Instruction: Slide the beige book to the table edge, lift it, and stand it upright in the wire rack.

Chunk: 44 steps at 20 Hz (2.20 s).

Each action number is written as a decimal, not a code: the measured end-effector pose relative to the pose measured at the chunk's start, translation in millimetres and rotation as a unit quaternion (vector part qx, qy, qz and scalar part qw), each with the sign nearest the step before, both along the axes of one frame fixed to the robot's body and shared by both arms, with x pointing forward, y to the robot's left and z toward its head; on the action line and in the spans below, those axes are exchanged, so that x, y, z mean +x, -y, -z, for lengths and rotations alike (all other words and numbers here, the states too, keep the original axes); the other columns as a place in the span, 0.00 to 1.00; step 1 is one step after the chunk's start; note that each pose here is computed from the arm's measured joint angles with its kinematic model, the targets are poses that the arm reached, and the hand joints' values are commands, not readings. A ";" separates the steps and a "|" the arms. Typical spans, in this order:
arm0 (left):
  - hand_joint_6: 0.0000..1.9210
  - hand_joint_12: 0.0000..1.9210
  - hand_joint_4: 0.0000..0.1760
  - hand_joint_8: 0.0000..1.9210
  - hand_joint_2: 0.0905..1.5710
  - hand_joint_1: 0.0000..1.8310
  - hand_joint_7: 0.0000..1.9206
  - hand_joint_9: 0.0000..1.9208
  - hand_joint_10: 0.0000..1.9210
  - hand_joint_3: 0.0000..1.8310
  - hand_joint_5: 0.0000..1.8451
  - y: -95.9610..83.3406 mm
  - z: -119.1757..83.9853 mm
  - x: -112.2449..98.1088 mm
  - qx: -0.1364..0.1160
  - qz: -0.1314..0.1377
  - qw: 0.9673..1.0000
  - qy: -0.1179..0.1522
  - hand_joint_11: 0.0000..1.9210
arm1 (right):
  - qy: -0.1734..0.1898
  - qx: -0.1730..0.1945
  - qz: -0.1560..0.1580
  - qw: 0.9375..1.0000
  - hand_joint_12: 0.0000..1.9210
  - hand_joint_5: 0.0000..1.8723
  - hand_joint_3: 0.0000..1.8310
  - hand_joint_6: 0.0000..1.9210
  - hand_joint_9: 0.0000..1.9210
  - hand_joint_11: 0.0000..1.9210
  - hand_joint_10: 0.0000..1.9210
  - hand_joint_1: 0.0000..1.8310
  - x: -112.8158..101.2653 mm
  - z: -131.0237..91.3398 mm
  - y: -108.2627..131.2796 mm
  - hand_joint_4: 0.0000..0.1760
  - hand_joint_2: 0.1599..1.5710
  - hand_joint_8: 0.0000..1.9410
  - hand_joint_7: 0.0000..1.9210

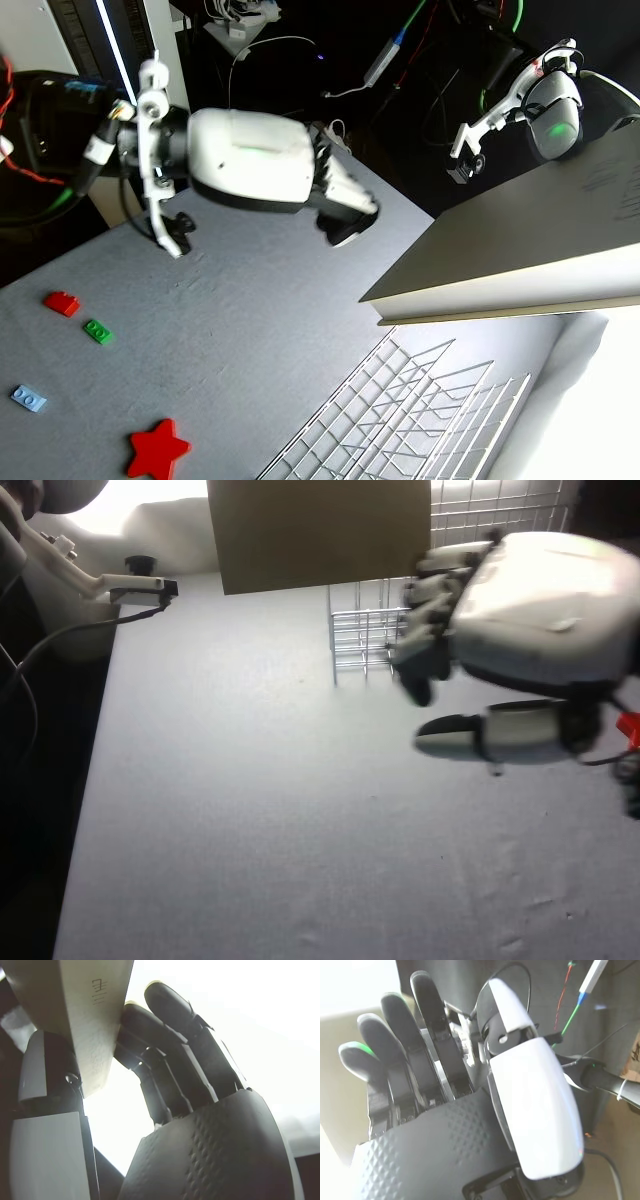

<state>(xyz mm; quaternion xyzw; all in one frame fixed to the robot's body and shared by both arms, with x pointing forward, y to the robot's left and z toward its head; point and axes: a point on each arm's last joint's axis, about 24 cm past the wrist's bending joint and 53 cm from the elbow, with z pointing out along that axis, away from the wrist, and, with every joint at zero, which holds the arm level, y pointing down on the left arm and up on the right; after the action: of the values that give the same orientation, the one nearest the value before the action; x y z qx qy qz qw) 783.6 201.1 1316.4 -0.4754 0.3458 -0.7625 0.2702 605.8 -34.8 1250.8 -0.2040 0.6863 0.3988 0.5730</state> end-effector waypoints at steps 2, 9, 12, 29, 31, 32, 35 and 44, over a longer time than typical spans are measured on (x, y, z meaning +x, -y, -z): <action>0.52 0.68 0.00 0.54 0.70 0.75 0.51 0.52 0.64 0.00 0.43 0.4 -1.0 -0.3 -0.001 0.000 1.000 0.003 0.40 | -0.001 0.000 0.010 1.000 1.00 0.40 0.00 0.44 0.25 0.12 0.78 0.17 -4.3 -1.4 13.2 0.00 0.79 0.56 0.39; 0.52 0.68 0.00 0.51 0.69 0.75 0.53 0.53 0.62 0.00 0.43 1.0 3.1 0.5 0.012 -0.014 1.000 0.007 0.39 | -0.028 -0.008 0.040 0.999 1.00 0.36 0.00 0.49 0.24 0.13 0.82 0.22 -15.4 4.2 41.7 0.00 0.78 0.60 0.35; 0.52 0.67 0.00 0.49 0.69 0.75 0.53 0.54 0.61 0.00 0.43 -2.7 6.5 -0.1 0.011 -0.020 1.000 0.009 0.41 | -0.064 -0.011 0.065 0.996 1.00 0.37 0.00 0.52 0.23 0.11 0.83 0.19 -12.7 14.4 56.9 0.00 0.79 0.62 0.35; 0.56 0.68 0.00 0.55 0.71 0.75 0.50 0.52 0.65 0.00 0.41 5.1 4.3 6.9 0.048 -0.041 0.998 0.019 0.40 | -0.060 -0.011 0.082 0.995 1.00 0.41 0.00 0.48 0.26 0.14 0.77 0.15 -21.6 7.7 74.1 0.00 0.79 0.58 0.38; 0.57 0.67 0.00 0.58 0.72 0.69 0.52 0.52 0.53 0.00 0.42 11.1 6.3 7.6 0.044 -0.039 0.998 0.020 0.41 | -0.060 -0.010 0.081 0.995 1.00 0.40 0.00 0.49 0.29 0.14 0.73 0.16 -22.7 7.2 72.8 0.00 0.78 0.55 0.39; 0.54 0.68 0.00 0.56 0.71 0.74 0.50 0.52 0.62 0.00 0.42 14.3 5.2 7.5 0.043 -0.038 0.998 0.024 0.41 | -0.060 -0.010 0.080 0.995 1.00 0.40 0.00 0.50 0.29 0.14 0.72 0.15 -22.9 7.2 71.9 0.00 0.79 0.54 0.39; 0.52 0.68 0.00 0.56 0.70 0.75 0.50 0.51 0.66 0.00 0.43 15.0 2.8 5.8 0.040 -0.040 0.998 0.033 0.40 | -0.061 -0.011 0.079 0.995 1.00 0.40 0.00 0.47 0.30 0.14 0.70 0.18 -22.7 7.3 70.9 0.00 0.78 0.50 0.40; 0.50 0.71 0.00 0.53 0.70 0.75 0.52 0.51 0.65 0.00 0.44 23.8 -0.7 10.4 0.018 -0.053 0.996 0.065 0.40 | -0.061 -0.010 0.076 0.995 1.00 0.39 0.00 0.55 0.28 0.18 0.82 0.18 -23.5 7.0 67.8 0.00 0.77 0.64 0.39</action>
<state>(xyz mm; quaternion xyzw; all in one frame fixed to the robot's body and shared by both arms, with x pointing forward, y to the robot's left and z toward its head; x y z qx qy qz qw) 794.0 177.3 1317.2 -0.4380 0.3156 -0.7699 0.3403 582.3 -102.6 1243.7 -0.1328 0.7372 0.3589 0.5569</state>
